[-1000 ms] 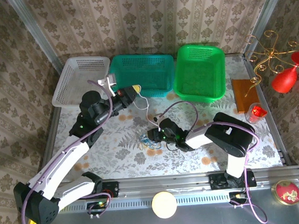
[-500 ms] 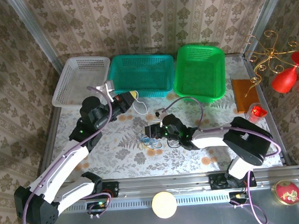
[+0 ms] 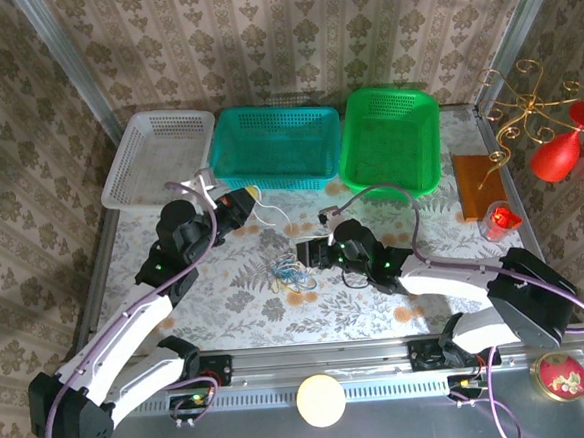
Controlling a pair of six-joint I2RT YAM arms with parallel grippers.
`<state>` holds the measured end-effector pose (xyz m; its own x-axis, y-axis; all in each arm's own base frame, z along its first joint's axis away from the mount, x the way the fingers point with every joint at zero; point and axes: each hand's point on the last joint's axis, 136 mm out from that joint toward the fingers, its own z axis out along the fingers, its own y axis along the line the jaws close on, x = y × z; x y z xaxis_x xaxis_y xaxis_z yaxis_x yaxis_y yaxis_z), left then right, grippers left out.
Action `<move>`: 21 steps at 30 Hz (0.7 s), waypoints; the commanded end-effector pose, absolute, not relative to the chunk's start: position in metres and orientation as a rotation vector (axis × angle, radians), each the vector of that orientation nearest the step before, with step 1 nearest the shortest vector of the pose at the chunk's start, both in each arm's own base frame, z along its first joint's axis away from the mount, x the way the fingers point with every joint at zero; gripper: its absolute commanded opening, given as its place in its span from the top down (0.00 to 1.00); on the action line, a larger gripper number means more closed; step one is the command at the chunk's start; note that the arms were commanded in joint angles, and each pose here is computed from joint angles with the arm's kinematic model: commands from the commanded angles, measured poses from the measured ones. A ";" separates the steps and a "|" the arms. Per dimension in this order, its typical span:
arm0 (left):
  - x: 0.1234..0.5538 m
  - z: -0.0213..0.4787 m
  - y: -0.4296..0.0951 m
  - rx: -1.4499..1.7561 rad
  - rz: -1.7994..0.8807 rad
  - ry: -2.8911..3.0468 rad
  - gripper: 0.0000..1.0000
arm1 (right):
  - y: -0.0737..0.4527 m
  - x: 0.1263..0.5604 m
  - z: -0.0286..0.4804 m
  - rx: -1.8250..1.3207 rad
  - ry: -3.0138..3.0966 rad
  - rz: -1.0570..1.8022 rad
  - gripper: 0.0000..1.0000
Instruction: Untangle the cables
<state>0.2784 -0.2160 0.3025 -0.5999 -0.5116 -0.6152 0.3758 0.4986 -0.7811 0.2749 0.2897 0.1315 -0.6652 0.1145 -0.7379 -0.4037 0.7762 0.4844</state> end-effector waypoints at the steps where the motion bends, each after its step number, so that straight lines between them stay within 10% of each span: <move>1: 0.280 0.315 -0.209 -0.107 -1.212 1.778 1.00 | 0.266 0.275 0.118 -0.169 2.200 0.734 0.40; 21: 0.282 0.298 -0.205 -0.108 -1.163 1.825 1.00 | 0.276 0.267 0.182 -0.318 2.054 0.949 0.41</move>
